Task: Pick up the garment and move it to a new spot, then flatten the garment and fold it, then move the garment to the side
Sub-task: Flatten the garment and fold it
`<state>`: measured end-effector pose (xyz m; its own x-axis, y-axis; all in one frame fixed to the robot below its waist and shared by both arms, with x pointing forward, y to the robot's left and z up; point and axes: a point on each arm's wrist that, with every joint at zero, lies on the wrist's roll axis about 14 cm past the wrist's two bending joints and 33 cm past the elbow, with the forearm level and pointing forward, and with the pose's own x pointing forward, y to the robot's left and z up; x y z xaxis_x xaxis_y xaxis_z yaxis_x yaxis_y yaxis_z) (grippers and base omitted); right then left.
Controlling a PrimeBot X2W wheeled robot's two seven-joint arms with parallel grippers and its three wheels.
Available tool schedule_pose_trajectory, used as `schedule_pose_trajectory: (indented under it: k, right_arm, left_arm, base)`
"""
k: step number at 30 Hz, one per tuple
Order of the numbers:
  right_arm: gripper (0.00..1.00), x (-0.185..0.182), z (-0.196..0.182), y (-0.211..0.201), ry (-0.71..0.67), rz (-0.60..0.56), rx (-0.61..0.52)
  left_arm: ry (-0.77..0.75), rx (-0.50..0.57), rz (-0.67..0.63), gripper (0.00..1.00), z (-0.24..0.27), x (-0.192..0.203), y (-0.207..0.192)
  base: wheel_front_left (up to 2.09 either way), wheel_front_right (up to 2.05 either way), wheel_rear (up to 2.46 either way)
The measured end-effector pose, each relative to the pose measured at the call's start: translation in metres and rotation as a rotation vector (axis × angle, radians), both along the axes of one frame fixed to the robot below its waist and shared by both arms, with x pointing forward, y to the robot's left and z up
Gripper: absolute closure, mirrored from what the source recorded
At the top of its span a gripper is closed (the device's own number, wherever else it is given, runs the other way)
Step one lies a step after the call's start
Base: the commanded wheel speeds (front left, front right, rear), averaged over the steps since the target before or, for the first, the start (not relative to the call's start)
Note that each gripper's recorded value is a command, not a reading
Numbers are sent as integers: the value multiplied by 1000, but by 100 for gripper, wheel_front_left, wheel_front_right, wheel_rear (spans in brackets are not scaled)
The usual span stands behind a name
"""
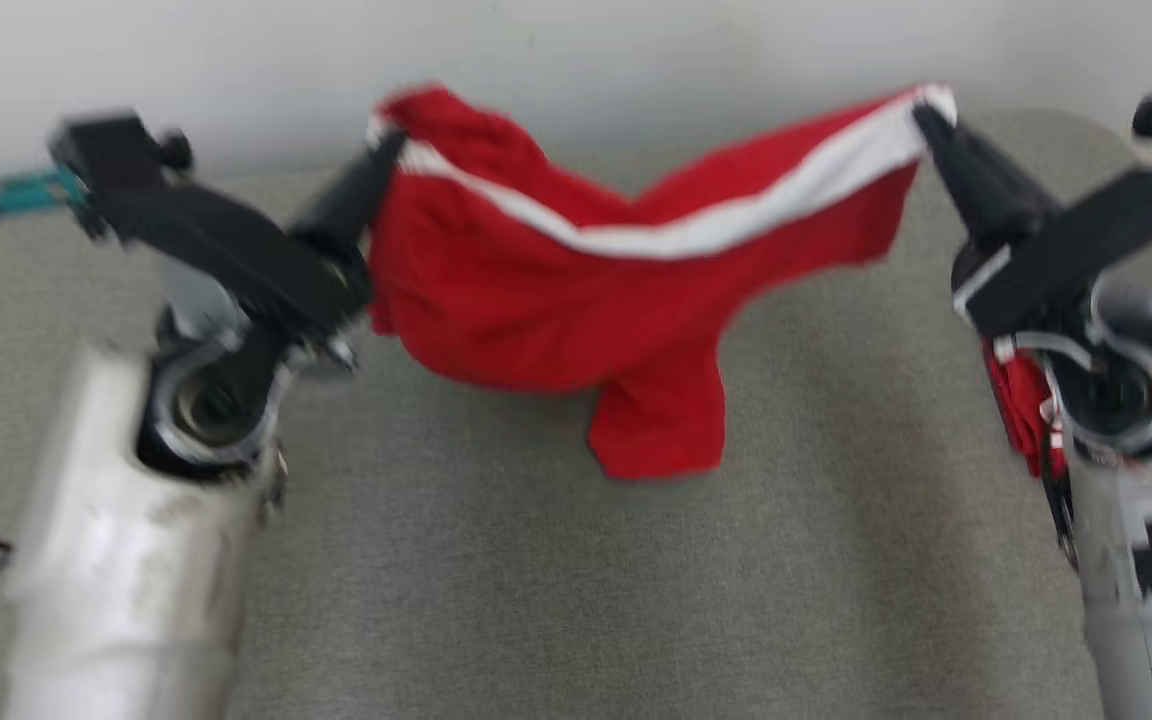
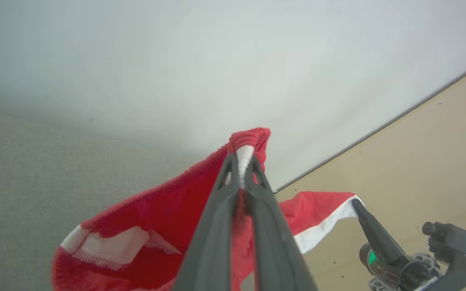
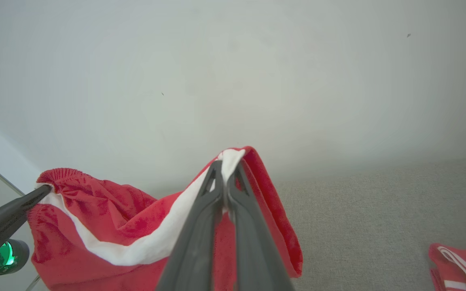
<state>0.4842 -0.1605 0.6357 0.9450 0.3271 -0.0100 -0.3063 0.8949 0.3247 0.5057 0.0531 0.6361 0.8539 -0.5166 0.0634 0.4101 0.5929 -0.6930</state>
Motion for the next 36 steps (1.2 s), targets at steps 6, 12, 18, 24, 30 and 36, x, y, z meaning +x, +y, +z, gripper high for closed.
schedule_pose_trajectory:
  k: [6,12,18,24,30,36]
  right_arm:
    - [100,69,43,3,-53,-20,9]
    - [100,135,100,-12,-261,-128,98]
    - [100,178,125,-23,-486,-223,160]
    - [100,221,42,-20,-386,-243,131]
    - [100,234,-84,-12,-149,-207,28]
    - [100,201,-150,1,40,-93,-24]
  left_arm:
    - [3,-148,115,100,48,71,27]
    - [-150,-273,230,100,98,134,47]
    - [-320,-444,281,100,112,177,59]
    - [-240,-489,325,100,23,219,67]
    - [-30,-440,352,100,-104,230,62]
    - [70,-444,311,100,-147,196,58]
  base:
    - [0,0,0]
    - [0,0,0]
    - [0,0,0]
    - [0,0,0]
    - [0,0,0]
    - [0,0,0]
